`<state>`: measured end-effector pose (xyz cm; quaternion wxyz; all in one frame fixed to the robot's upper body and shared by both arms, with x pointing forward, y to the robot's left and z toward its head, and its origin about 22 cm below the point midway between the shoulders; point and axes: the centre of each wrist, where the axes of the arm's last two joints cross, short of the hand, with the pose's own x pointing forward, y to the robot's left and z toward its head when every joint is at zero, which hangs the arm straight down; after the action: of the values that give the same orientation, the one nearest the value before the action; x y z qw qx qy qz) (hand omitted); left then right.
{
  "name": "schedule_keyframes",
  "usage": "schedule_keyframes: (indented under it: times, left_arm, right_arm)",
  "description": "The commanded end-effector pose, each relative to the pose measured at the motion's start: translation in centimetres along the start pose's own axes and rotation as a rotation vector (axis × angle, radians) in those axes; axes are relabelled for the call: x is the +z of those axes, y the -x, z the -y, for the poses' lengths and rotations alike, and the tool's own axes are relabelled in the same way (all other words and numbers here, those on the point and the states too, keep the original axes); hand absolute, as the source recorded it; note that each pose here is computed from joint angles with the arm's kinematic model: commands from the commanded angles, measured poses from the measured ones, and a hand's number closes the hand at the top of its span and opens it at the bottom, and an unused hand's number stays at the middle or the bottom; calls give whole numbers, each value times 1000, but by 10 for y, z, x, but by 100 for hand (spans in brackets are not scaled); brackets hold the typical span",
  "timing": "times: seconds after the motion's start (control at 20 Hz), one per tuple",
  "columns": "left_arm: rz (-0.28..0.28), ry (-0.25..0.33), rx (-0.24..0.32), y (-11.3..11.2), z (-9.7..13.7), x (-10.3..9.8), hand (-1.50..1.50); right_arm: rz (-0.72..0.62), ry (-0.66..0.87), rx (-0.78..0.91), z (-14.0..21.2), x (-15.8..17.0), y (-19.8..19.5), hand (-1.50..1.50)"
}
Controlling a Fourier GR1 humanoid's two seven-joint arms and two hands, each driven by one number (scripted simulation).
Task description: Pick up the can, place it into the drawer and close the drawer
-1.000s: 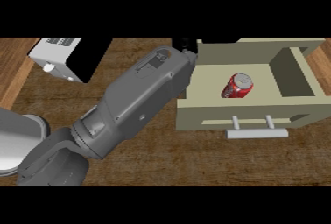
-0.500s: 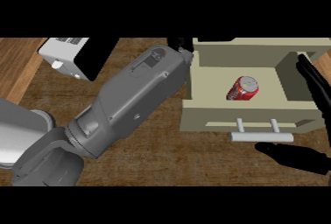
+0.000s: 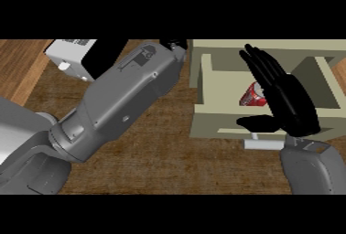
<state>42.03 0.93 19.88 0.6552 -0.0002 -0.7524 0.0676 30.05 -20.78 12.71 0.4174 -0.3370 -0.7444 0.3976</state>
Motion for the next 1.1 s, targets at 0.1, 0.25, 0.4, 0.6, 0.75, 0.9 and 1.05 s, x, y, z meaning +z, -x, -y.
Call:
schedule_keyframes:
  times: [0.1, 0.25, 0.4, 0.6, 0.75, 0.9, 1.05]
  left_arm:
    - [7, -20, -22, -2, -18, 1, -150]
    - [17, -50, -32, 2, -50, -11, -150]
    - [13, -42, -29, -31, -51, -10, -150]
    - [-9, -38, -21, -9, -61, 3, -150]
    - [4, -47, -28, -19, -68, -5, -150]
    - [19, -61, -25, -32, -66, -4, -150]
    - [25, -26, -16, -30, -81, 0, -150]
  right_arm:
    - [-16, -77, 170, -29, -31, 27, -150]
    - [-40, -60, 191, -57, -52, 11, -150]
    - [-94, -101, 206, -71, -44, 48, -150]
    - [-102, -97, 266, -104, -46, 55, -150]
    - [-98, -76, 303, -108, -69, 48, -150]
    - [-118, -31, 319, -116, -66, 60, -150]
    - [-140, -9, 330, -111, -68, 77, -150]
